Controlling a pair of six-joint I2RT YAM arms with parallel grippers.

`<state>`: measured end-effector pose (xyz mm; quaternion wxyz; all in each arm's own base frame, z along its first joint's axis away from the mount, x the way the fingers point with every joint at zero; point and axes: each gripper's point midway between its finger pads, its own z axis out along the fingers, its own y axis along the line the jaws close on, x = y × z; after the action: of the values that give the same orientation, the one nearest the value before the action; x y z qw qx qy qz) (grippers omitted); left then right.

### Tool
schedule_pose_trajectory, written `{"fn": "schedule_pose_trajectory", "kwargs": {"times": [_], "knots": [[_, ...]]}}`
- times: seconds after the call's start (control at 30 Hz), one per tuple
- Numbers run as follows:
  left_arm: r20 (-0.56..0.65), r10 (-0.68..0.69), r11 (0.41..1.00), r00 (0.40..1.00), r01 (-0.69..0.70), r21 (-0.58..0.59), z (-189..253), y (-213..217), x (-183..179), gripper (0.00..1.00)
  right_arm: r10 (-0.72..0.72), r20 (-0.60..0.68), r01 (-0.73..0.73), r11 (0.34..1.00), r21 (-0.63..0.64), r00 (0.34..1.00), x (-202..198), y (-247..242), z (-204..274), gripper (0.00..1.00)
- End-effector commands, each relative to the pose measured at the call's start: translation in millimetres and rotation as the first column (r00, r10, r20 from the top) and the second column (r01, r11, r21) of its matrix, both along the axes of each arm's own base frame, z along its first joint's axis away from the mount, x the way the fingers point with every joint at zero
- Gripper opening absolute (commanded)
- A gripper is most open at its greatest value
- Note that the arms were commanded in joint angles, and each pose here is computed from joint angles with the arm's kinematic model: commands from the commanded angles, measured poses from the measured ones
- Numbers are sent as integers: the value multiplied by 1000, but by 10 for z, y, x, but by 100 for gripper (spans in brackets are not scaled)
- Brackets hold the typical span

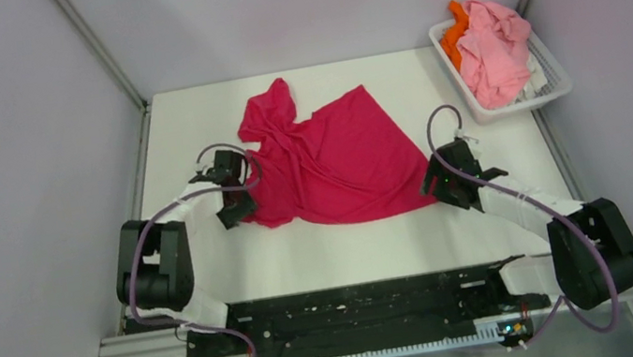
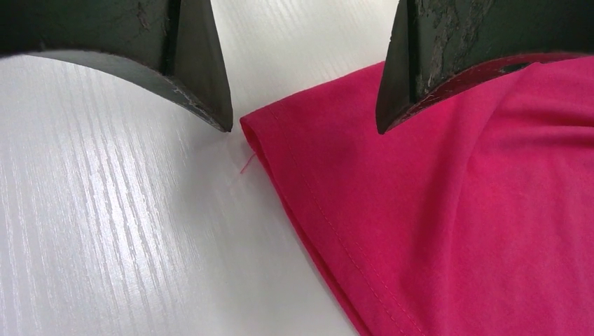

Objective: Fold and stack the t-shirts
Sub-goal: Flatten out the tshirt

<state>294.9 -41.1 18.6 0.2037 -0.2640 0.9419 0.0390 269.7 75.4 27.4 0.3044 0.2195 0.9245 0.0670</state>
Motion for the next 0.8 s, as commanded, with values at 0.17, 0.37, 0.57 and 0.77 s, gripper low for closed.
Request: {"fn": "schedule_pose_trajectory", "kwargs": {"times": [0.17,0.37,0.57,0.77], "knots": [[-79,-55,998,995,52,-42,-257,-97,38,21,-8,-52,6,999,-33,999,-134,-44,-15,73],[-51,-68,997,996,65,-50,-232,-119,117,0,-13,-53,11,999,-40,999,-147,-59,-3,72],[43,-54,996,998,57,-65,30,-111,70,0,-2,-53,0,1000,-31,999,-142,-16,3,67],[122,-63,989,991,78,-128,258,-175,-138,0,5,-46,-7,1000,-24,999,-74,56,-41,63]]}}
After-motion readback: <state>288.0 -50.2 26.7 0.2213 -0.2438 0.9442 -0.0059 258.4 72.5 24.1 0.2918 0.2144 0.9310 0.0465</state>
